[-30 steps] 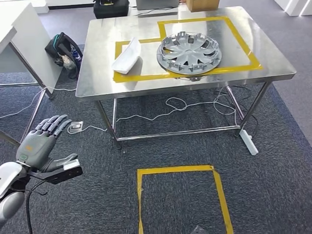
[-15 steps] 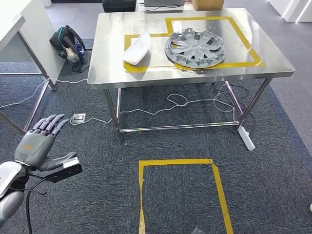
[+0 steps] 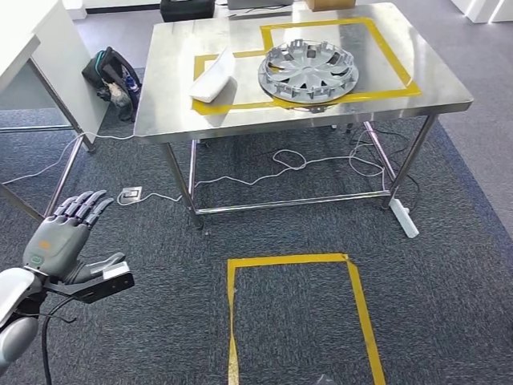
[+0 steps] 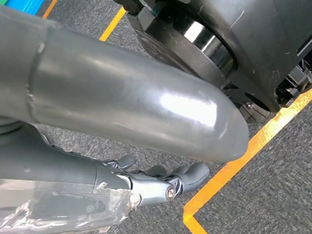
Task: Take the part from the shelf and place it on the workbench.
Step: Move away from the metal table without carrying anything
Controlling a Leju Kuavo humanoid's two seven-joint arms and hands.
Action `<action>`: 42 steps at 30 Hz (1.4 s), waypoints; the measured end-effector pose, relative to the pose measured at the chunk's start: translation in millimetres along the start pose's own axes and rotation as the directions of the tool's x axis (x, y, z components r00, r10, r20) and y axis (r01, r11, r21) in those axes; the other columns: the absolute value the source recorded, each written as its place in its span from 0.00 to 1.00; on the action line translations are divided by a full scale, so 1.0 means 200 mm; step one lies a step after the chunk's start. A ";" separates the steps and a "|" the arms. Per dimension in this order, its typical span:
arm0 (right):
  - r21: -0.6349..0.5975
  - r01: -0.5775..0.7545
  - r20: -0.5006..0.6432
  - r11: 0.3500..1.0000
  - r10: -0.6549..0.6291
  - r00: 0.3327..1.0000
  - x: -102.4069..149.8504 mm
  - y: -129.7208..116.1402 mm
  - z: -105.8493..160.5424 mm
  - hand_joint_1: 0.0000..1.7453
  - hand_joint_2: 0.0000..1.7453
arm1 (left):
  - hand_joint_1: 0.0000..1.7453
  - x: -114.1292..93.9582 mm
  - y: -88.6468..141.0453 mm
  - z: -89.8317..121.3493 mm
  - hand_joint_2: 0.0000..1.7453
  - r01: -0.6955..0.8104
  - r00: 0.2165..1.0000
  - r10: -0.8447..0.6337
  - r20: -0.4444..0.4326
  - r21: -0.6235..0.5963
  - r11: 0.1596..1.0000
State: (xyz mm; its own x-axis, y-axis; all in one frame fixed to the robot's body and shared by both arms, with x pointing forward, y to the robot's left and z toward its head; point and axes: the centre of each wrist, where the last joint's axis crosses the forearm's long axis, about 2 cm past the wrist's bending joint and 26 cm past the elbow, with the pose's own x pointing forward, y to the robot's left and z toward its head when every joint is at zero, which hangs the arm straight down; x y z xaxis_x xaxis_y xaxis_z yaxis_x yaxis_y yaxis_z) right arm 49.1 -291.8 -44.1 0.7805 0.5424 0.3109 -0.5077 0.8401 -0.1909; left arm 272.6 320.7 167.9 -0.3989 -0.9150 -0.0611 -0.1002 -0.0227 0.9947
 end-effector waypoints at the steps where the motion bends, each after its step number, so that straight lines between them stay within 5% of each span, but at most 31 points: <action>1: 0.000 0.000 0.000 1.000 0.000 1.000 0.00 0.00 0.00 0.00 0.00 | 0.00 0.00 0.00 0.00 0.00 0.000 1.000 0.000 0.000 0.000 1.000; 25: -0.041 -0.075 0.003 0.996 0.076 0.997 0.03 0.00 0.00 0.00 0.00 | 0.00 -0.04 0.01 0.03 0.00 0.024 0.999 -0.025 -0.038 -0.006 1.000; 42: -0.050 -0.031 -0.067 0.998 0.028 0.997 -0.08 0.05 0.06 0.00 0.00 | 0.00 -0.09 -0.18 0.48 0.00 -0.051 0.978 0.018 -0.210 -0.152 0.987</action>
State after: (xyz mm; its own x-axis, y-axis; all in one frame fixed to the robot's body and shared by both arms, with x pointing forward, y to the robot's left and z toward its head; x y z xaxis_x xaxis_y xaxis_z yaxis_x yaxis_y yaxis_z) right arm 27.1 -292.1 -40.9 0.7890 0.5646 0.2421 -0.5129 0.8223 -0.2464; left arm 196.4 375.7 125.1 -0.2002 -0.9794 -0.0244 0.0603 -0.0371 0.9975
